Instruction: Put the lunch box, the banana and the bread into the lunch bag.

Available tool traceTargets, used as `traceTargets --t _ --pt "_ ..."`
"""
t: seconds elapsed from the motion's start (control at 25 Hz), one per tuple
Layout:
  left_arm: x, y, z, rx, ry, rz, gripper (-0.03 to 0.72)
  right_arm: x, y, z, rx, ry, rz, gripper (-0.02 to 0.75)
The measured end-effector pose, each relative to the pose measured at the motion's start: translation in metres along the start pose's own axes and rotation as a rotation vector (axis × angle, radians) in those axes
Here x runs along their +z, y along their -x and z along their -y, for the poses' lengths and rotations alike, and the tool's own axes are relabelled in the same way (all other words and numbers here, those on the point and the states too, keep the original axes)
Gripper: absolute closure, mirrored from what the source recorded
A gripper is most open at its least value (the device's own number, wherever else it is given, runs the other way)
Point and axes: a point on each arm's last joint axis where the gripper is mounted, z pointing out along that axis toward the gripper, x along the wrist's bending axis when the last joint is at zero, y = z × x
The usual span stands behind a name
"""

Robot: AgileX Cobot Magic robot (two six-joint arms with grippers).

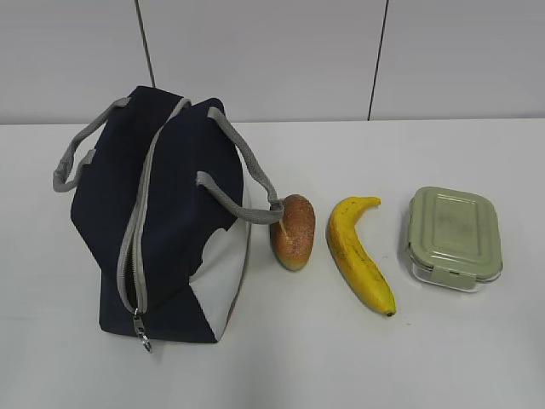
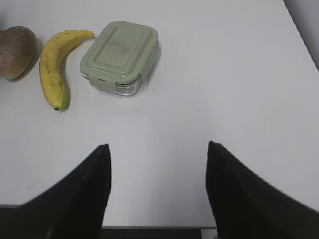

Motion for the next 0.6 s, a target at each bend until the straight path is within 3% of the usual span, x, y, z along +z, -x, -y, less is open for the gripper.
traceTargets --t 0.44,0.6 --pt "0.0002 -0.0005 -0.0002 0.003 0.000 -0.006 0.454 0.0000 0.0000 0.0000 0.000 0.000 0.000 0.287" --pt "0.0066 0.0003 -0.0060 0.007 -0.048 -0.014 0.454 0.0000 0.0000 0.0000 0.000 0.000 0.000 0.287"
